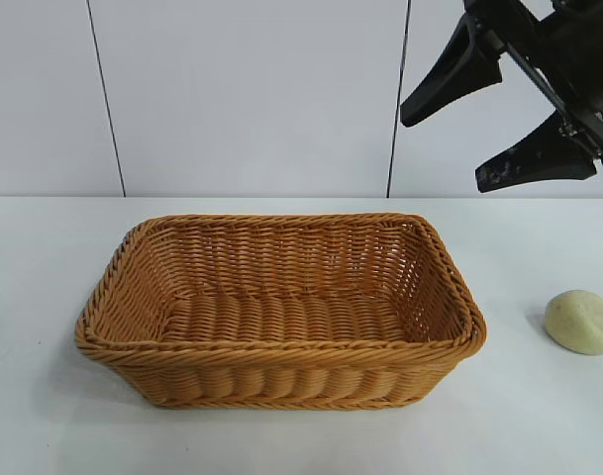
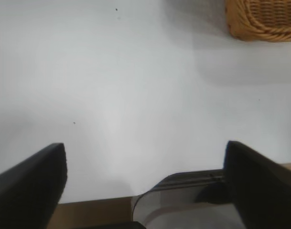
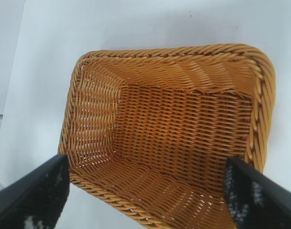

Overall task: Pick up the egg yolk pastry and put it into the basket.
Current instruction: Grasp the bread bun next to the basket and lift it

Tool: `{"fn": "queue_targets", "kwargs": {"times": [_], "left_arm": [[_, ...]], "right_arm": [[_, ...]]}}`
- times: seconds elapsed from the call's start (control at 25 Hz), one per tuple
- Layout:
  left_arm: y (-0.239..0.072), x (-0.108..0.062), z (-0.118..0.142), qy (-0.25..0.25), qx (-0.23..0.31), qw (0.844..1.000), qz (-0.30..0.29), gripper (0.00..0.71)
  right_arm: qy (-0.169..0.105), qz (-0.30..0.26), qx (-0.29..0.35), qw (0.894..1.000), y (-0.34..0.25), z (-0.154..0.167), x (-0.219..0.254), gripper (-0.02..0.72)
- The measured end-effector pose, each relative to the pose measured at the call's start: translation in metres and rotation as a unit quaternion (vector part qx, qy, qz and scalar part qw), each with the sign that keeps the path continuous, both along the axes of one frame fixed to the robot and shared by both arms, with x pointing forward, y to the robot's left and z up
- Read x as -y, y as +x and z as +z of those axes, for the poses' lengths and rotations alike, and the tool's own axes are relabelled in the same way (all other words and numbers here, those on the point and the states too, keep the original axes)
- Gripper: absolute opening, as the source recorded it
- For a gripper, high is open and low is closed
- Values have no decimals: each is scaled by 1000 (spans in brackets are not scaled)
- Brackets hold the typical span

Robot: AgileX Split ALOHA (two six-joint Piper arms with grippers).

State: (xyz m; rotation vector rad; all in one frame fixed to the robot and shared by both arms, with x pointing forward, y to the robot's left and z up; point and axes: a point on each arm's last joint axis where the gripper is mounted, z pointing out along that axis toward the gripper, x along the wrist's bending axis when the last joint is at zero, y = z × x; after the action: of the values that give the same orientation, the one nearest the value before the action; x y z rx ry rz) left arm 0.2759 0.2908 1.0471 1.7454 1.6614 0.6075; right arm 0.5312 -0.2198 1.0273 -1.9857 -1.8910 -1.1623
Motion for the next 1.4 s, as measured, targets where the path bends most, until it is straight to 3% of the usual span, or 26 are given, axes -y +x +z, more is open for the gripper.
{"fn": "queue_targets", "kwargs": {"times": [0.52,0.64,0.76,0.88,1.0,1.08,1.2,1.4], "left_arm": [[-39,-2,4,-2,132,990,44,643],[-42,-2,4,-1,138,989,43,643],[-42,-2,4,-1,138,989,43,643],[-42,-2,4,-1,137,990,43,643],[-42,-2,4,-1,137,990,43,643],[-42,-2,4,-1,137,990,43,643],[-43,-2,3,-1,136,990,43,643],[-43,-2,3,-1,136,990,43,643]], "right_arm": [[-3,2,0,1000,0,0,0,627],[-11,5,-5,1000,-1,-1,1,627],[-50,11,-5,999,2,6,5,627],[-122,-3,-5,992,9,16,16,627],[-208,-25,-25,977,15,18,30,627],[-245,-30,-44,968,22,14,38,627],[-268,-41,-72,960,35,0,51,627],[-272,-64,-128,952,53,-38,76,627]]}}
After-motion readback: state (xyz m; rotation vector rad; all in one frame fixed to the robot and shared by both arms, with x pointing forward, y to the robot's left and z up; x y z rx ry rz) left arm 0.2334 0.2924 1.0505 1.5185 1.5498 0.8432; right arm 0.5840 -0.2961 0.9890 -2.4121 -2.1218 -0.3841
